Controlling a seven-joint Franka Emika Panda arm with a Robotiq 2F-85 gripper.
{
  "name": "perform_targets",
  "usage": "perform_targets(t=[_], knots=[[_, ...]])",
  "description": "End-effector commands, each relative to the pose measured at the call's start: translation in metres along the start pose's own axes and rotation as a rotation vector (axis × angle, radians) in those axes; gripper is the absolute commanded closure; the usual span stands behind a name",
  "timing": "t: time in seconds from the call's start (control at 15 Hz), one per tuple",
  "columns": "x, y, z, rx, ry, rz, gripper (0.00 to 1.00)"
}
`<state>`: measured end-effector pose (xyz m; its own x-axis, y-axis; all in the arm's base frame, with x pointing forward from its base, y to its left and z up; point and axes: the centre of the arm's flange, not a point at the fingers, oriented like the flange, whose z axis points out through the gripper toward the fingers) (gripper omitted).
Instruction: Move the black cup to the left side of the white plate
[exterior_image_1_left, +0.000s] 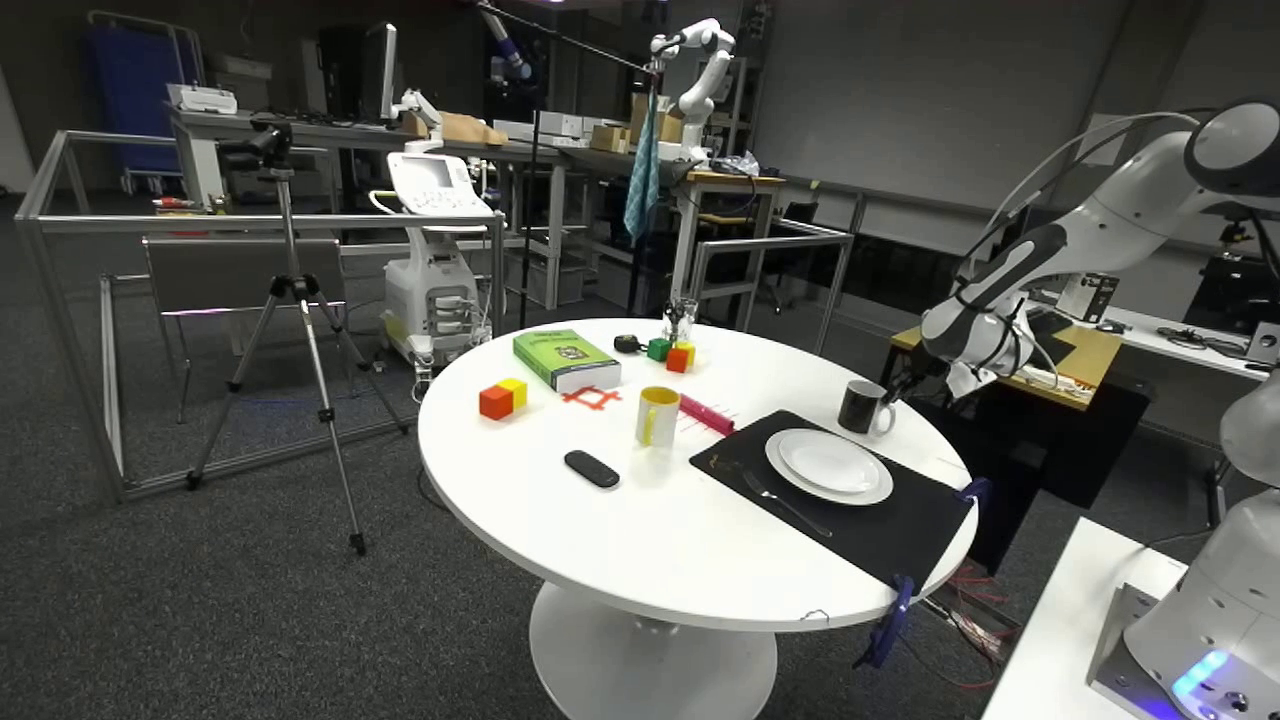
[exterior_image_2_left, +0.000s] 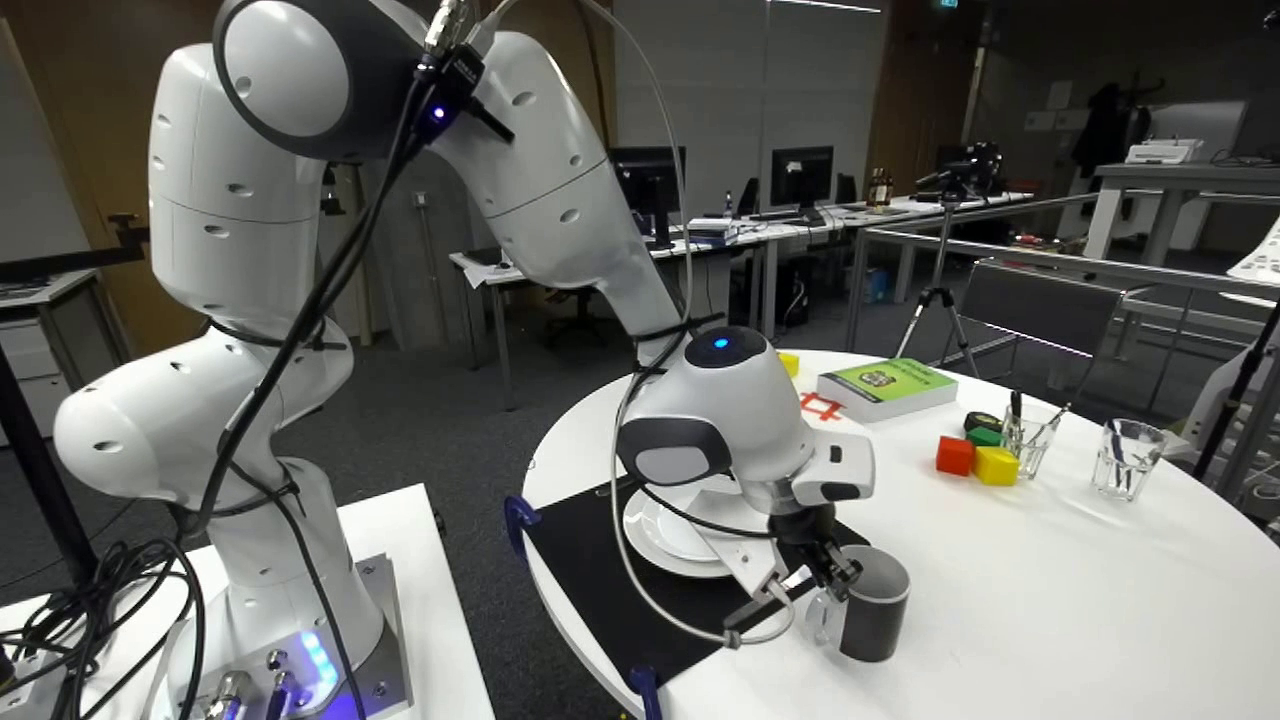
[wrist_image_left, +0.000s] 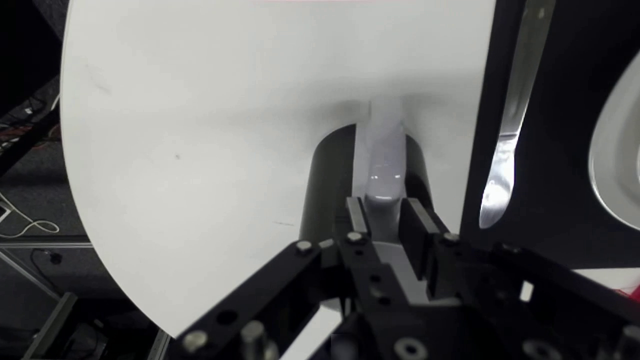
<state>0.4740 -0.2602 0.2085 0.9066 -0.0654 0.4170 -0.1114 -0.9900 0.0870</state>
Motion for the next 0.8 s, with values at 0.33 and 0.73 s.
perform_targets(t=[0.33,0.73], knots=[[-0.009,0.022,-0.014,-0.004,-0.068,-0.037,0.68],[0.002,0.018,-0.036,-0.012,-0.036,-0.041,0.18]])
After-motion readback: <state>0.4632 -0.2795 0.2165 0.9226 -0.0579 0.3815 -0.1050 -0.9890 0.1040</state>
